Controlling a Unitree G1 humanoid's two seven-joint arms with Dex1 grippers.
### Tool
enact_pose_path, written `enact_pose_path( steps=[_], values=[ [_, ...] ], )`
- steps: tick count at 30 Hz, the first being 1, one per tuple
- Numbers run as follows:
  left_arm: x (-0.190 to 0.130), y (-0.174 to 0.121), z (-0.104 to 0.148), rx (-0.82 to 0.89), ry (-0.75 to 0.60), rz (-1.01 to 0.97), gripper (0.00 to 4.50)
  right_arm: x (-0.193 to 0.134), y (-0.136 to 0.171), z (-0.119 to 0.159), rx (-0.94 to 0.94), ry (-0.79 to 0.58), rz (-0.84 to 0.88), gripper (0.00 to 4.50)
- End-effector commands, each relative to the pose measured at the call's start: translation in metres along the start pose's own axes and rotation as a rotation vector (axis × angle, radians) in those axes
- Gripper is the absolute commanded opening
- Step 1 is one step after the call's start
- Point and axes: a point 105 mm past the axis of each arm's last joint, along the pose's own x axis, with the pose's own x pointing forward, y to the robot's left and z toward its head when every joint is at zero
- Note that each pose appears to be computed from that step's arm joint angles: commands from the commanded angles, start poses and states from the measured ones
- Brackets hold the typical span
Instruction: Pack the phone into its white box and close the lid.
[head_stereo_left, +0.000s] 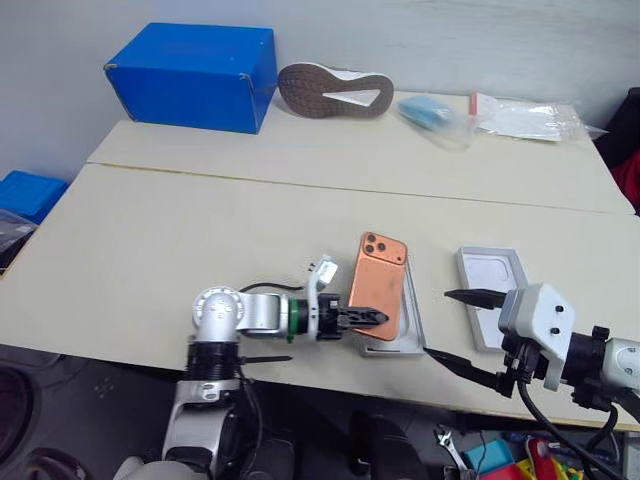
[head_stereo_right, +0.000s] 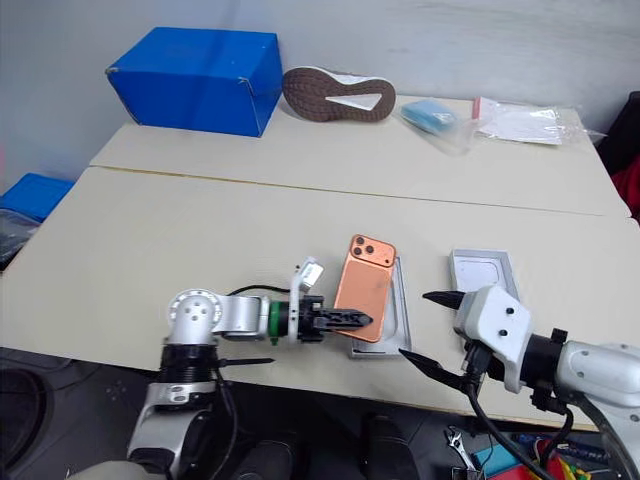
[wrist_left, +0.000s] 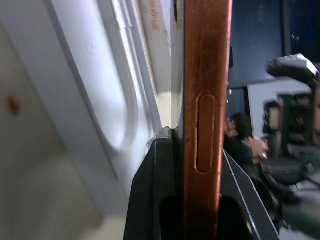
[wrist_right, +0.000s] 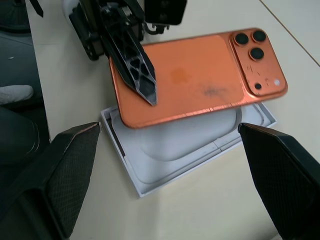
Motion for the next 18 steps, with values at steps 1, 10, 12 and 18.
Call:
enact_pose_path(
  steps=[1,10,12,18],
  values=[
    [0.007,-0.008,0.0,0.008,-0.013,-0.01,0.11,-0.003,0.002,0.007,-0.044,0.001,-0.016,4.5],
    [0.012,-0.008,-0.007,-0.033,0.015,-0.02,0.11,-0.006,0.001,0.004,-0.044,0.021,-0.033,4.5],
    [0.012,-0.007,-0.006,-0.045,0.021,-0.019,0.46,-0.005,0.0,0.004,-0.046,0.02,-0.04,4.5],
    [0.011,-0.014,-0.013,-0.024,0.099,-0.047,2.2,-0.004,-0.001,0.005,-0.047,0.013,-0.056,4.5]
  ],
)
